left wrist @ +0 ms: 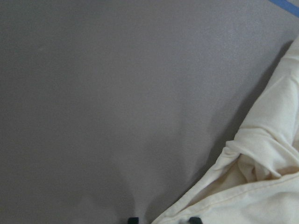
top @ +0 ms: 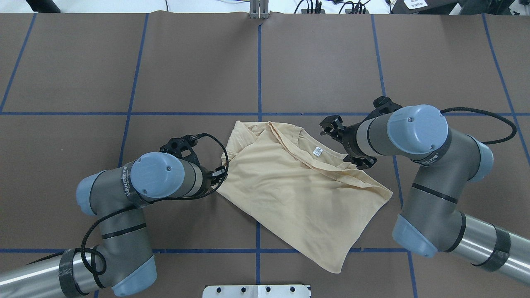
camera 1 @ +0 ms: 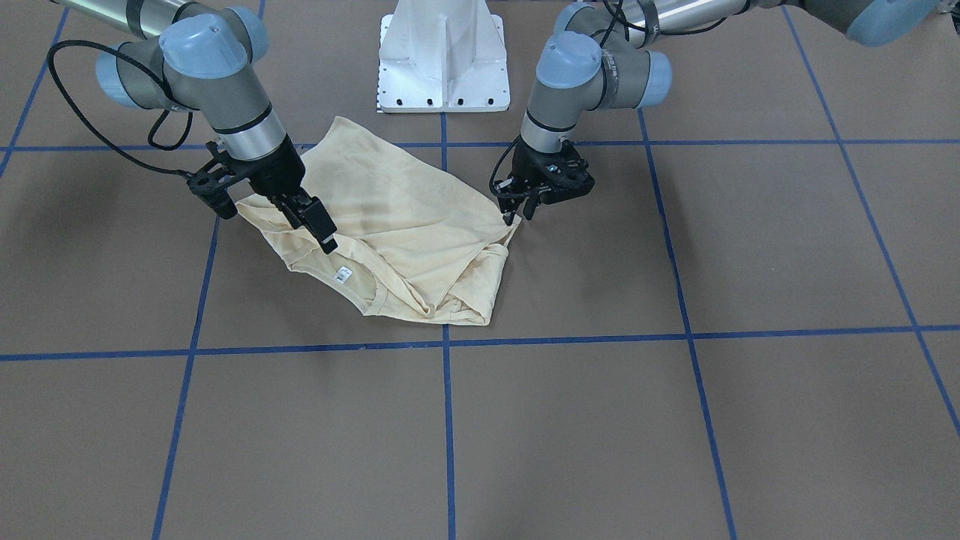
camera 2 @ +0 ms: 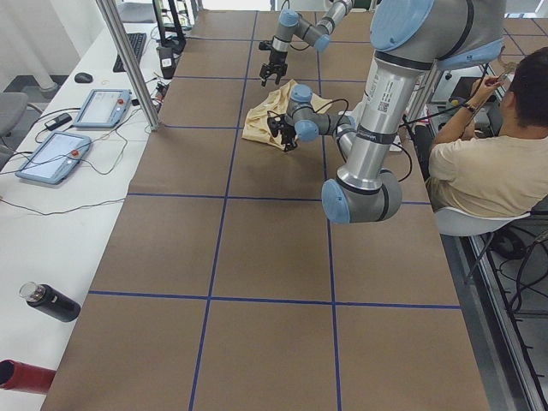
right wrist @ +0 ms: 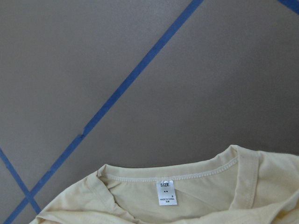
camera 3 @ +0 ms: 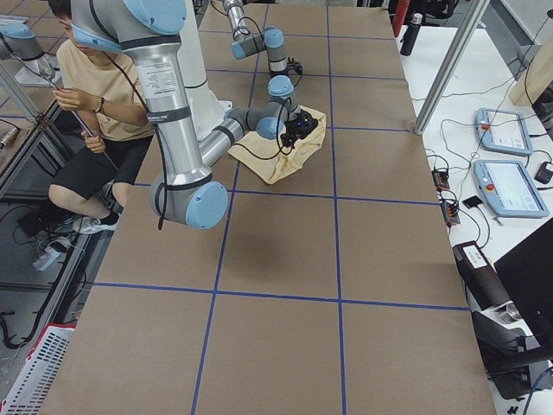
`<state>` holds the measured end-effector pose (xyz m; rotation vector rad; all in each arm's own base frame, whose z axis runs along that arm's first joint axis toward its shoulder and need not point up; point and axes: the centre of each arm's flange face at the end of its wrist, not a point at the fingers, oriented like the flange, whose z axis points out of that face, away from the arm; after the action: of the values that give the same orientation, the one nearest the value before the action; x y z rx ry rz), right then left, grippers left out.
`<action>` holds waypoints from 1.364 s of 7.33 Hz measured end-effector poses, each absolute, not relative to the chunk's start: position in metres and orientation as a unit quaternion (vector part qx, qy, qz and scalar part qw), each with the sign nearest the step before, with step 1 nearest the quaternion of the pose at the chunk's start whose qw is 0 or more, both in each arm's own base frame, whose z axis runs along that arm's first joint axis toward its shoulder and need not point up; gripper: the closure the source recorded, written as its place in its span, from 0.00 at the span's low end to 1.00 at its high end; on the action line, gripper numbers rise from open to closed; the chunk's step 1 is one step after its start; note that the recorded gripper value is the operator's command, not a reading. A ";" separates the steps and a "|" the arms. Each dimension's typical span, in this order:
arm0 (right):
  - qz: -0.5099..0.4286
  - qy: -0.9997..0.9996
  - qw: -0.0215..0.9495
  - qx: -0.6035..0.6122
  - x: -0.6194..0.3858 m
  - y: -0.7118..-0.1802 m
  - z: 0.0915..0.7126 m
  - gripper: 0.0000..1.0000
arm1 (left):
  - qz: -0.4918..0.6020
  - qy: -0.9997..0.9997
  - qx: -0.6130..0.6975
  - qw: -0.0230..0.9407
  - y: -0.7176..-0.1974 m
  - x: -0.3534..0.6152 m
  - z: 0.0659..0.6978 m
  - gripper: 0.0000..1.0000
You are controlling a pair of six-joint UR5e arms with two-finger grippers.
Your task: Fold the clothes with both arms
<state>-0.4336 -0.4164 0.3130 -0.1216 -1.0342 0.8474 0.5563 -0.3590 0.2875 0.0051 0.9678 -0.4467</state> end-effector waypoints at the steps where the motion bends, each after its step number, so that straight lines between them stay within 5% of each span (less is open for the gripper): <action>1: 0.393 -0.479 0.783 -0.056 -0.433 -0.417 0.313 0.00 | -0.213 0.462 0.002 0.861 -0.359 0.556 0.287 0.70; 2: 0.394 -0.479 0.782 -0.055 -0.432 -0.418 0.313 0.00 | -0.213 0.462 0.002 0.861 -0.359 0.556 0.287 0.78; 3: 0.395 -0.479 0.782 -0.055 -0.432 -0.419 0.314 0.00 | -0.214 0.462 0.002 0.861 -0.359 0.556 0.287 0.98; 8: 0.396 -0.479 0.781 -0.054 -0.430 -0.421 0.313 0.00 | -0.215 0.463 0.006 0.860 -0.365 0.552 0.286 1.00; 10: 0.397 -0.479 0.781 -0.054 -0.428 -0.422 0.313 0.00 | -0.204 0.457 0.048 0.864 -0.412 0.525 0.288 1.00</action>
<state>-0.4284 -0.4216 0.3126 -0.1166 -1.0356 0.8580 0.5245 -0.4117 0.2882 0.1013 0.9577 -0.4283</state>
